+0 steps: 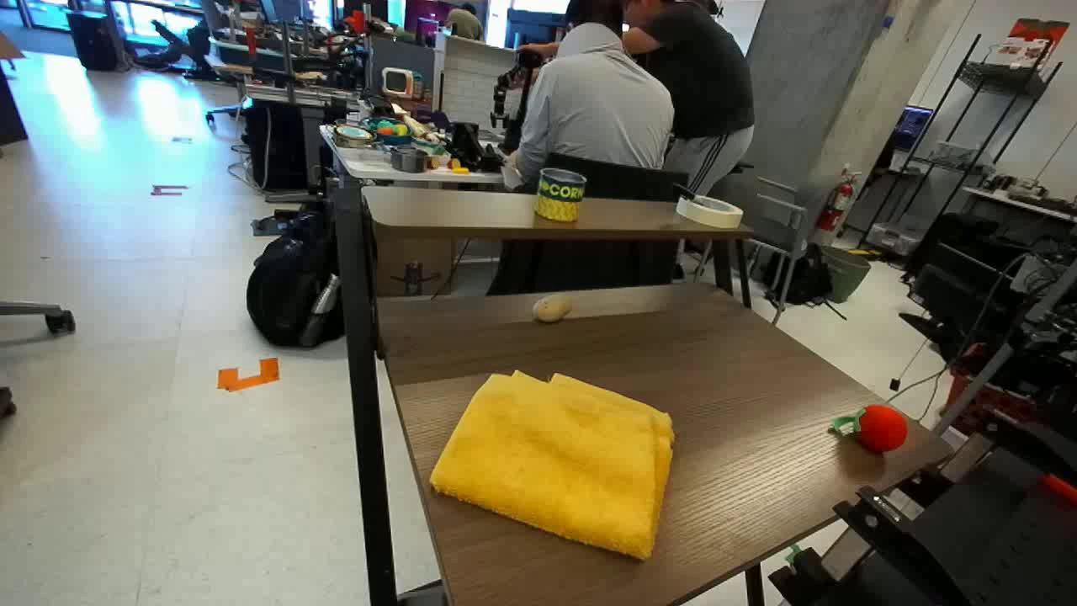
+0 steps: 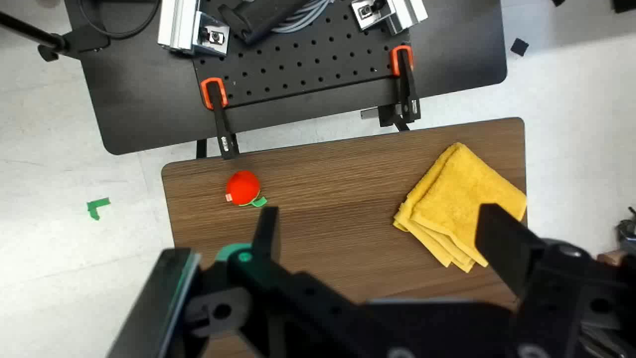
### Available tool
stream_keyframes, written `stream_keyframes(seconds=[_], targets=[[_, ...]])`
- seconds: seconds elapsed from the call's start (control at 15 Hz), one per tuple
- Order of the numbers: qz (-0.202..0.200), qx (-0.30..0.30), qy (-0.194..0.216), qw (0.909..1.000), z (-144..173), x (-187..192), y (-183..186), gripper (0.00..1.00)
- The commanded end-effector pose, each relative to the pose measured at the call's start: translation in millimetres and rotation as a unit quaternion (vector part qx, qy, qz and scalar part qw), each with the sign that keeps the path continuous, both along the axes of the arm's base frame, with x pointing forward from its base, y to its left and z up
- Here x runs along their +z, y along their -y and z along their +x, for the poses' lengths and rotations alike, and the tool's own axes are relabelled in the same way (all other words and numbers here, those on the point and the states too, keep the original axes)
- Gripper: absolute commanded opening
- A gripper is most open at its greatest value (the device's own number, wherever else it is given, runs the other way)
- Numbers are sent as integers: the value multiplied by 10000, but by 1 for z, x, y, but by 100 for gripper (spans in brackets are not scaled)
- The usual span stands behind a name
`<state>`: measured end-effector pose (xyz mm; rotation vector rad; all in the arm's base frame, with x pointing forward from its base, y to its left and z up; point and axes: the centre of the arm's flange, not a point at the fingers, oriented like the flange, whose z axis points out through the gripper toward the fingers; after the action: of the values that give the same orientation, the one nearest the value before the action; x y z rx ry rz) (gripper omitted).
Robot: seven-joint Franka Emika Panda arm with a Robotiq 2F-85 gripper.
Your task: Move the potato to the right side of the table
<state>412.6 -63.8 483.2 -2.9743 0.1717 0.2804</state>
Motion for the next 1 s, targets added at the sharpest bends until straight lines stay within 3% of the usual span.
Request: stream_keyframes(seconds=[0.0,0.13,0.27,0.47,0.67,0.73,0.8,0.93], targets=[[0,0,2,10000,0,0,0,100],[-7,-79,151,9999,6,-3,-2,100],[-37,-219,825,9963,25,-15,-5,100],[-118,-138,1827,9830,61,-25,-13,100],[-292,211,2577,9656,86,-39,-28,100],[-319,235,2512,9671,96,-46,-35,100],[-325,95,2360,9712,77,-29,-26,100],[-333,141,2291,9727,82,-42,-31,100]])
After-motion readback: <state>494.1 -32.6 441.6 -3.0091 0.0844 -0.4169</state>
